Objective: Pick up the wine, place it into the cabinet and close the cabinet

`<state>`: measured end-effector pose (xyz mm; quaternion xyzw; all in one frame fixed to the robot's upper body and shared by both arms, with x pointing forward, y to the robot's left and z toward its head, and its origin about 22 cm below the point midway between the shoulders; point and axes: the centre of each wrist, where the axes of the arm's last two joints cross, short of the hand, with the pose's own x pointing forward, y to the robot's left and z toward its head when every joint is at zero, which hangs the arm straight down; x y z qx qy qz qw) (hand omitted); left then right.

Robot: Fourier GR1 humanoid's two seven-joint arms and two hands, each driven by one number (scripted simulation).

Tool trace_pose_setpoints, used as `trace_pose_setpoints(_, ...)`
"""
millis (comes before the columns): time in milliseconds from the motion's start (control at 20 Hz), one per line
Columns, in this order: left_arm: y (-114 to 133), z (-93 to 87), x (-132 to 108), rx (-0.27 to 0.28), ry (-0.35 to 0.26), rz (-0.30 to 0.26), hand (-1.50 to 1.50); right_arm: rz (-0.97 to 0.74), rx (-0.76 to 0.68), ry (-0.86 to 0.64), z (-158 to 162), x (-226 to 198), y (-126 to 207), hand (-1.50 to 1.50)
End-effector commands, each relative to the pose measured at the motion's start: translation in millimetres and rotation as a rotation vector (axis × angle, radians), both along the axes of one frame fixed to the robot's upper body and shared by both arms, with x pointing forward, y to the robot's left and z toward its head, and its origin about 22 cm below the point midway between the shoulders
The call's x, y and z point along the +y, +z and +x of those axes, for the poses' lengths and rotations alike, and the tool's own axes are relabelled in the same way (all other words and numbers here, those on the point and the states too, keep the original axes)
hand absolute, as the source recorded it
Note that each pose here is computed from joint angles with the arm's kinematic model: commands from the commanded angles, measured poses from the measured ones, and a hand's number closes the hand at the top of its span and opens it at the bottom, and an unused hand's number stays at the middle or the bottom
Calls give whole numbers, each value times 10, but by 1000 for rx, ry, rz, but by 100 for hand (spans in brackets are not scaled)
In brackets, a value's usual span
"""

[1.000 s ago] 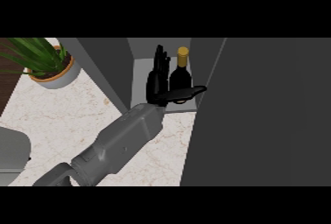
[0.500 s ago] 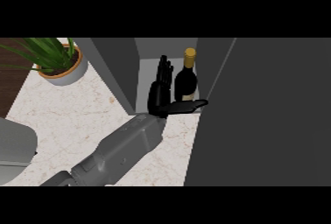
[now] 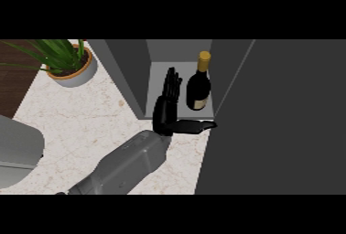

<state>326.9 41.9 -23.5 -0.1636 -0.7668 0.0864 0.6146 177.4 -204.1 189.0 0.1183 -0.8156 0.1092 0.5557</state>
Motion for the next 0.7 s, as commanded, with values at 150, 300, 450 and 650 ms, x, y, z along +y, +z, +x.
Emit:
trace_pose_setpoints(150,-60,-317,182,-31,-74,11,-150,14,11,-14,73,-27,27,-150)
trace_pose_setpoints(300,124,-284,321,-57,-125,-9,-150,-4,1,-27,29,-44,45,-150)
trace_pose_setpoints(450,151,-435,649,-63,-146,14,-150,-24,-15,-59,-200,-124,-15,-150)
trace_pose_setpoints(650,322,-655,867,-85,-200,14,-150,-19,6,-8,-51,-109,-8,-150)
